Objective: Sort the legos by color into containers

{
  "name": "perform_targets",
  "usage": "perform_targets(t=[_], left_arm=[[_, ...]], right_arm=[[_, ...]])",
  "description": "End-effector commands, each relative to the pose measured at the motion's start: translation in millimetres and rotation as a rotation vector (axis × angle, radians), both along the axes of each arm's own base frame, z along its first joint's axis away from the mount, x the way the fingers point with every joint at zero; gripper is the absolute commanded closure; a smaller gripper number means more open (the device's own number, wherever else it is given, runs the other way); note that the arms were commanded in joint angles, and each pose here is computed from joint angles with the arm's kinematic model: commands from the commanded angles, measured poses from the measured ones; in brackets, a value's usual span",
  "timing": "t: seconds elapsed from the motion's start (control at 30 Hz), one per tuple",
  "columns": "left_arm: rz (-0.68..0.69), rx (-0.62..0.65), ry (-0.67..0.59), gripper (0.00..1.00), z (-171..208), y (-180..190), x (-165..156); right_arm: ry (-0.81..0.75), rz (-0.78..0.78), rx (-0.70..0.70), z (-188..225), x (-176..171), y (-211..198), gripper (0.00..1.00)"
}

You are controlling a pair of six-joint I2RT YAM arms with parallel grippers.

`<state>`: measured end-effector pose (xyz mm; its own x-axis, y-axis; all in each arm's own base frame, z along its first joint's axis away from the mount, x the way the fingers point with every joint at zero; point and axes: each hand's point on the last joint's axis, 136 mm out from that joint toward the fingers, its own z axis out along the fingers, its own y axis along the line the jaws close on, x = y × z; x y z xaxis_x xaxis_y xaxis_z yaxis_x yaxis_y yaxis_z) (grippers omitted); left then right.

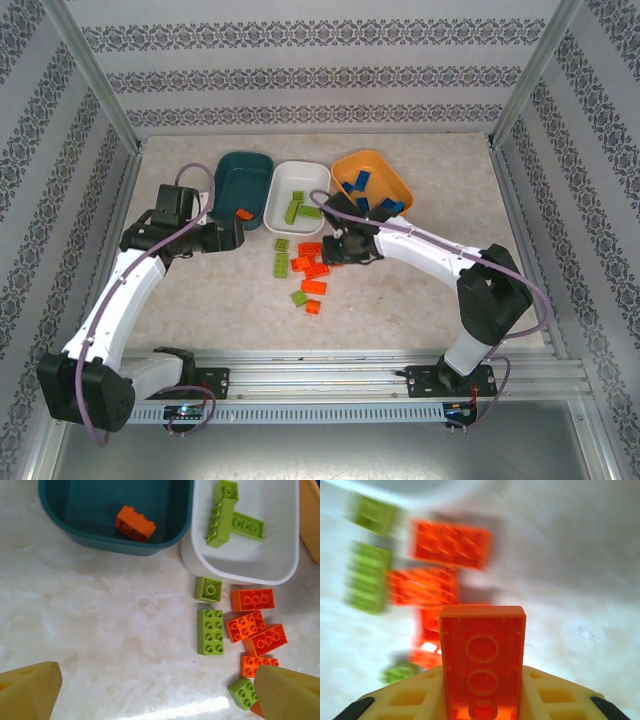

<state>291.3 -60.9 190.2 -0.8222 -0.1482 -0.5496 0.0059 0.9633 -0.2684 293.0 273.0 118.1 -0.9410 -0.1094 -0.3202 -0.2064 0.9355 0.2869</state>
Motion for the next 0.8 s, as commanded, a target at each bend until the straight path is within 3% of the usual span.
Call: perform_targets(t=[0.0,0.33,0.77], left_arm=[[0.007,0.039,-0.131,0.0,17,10,7],[0.009,0.04,-0.265,0.0,32,13,1],[0.01,0.054,-0.309,0.0,39,15,-2]], right_arm=[[-0.05,0.083,0.172,47,16,35,0.67],[-0.137,0.148,0.354,108,74,104,0.67],[-0.121,0.176,0.49,100,134,178,0.68]])
